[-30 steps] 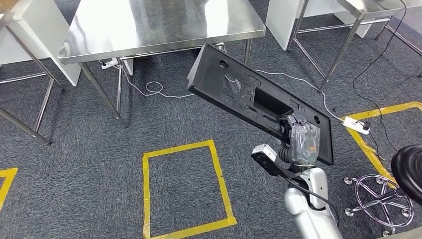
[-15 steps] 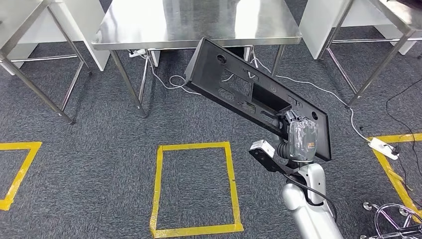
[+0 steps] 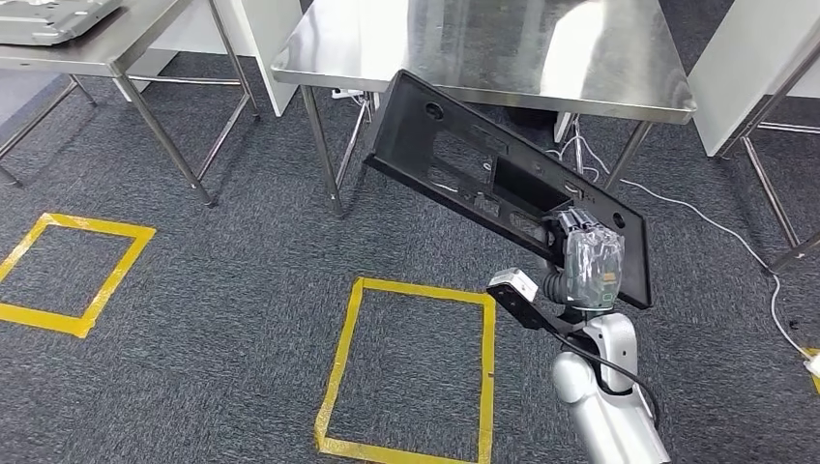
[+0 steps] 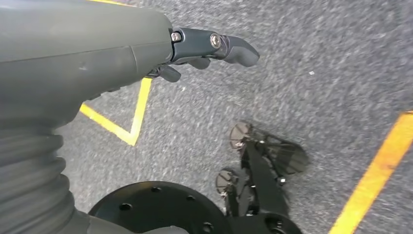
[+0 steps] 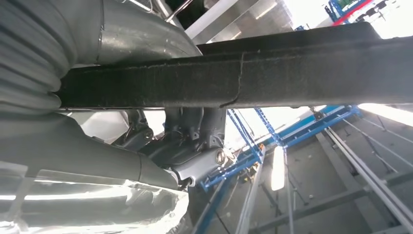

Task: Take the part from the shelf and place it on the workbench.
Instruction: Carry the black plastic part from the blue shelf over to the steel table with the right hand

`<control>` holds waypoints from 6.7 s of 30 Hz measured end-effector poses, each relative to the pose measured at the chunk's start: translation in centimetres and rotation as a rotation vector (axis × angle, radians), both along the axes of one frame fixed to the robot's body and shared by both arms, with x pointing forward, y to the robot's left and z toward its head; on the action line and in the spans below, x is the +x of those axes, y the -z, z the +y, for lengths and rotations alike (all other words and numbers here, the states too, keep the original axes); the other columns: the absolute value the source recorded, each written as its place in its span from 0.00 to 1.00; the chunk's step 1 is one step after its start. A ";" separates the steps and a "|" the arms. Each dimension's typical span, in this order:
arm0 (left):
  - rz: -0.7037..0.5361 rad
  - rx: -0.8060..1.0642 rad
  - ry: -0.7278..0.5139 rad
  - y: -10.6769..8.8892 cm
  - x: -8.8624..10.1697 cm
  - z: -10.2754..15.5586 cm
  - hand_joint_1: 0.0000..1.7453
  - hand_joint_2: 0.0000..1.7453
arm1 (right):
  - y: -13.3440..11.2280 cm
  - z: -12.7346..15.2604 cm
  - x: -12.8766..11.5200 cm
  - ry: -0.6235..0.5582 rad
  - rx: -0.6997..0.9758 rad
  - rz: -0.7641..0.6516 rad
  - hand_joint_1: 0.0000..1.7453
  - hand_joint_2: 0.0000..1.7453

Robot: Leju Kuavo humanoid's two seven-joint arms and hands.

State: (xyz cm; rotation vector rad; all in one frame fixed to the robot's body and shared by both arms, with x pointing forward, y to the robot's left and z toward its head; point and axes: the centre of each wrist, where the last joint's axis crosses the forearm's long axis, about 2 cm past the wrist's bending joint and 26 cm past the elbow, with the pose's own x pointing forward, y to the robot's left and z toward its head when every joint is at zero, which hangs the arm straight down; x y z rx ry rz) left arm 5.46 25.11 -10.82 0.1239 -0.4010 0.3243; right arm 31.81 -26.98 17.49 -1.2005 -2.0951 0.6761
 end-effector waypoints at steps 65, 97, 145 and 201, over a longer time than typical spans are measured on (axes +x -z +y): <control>-0.043 0.046 0.006 0.1 -0.2 0.8 0.00 1.00 | 0.1 -3.1 0.4 -0.032 0.211 -0.131 1.00 1.00; -0.061 0.053 0.065 0.1 -0.1 0.9 0.00 1.00 | 0.4 -3.3 0.3 -0.040 0.249 -0.116 1.00 1.00; -0.056 0.074 0.082 0.1 0.0 1.8 0.00 1.00 | 0.4 -4.2 0.7 -0.070 0.220 -0.128 1.00 1.00; -0.065 0.057 0.126 0.1 -0.1 1.2 0.00 1.00 | 0.1 -5.6 -0.8 0.033 0.044 -0.156 1.00 1.00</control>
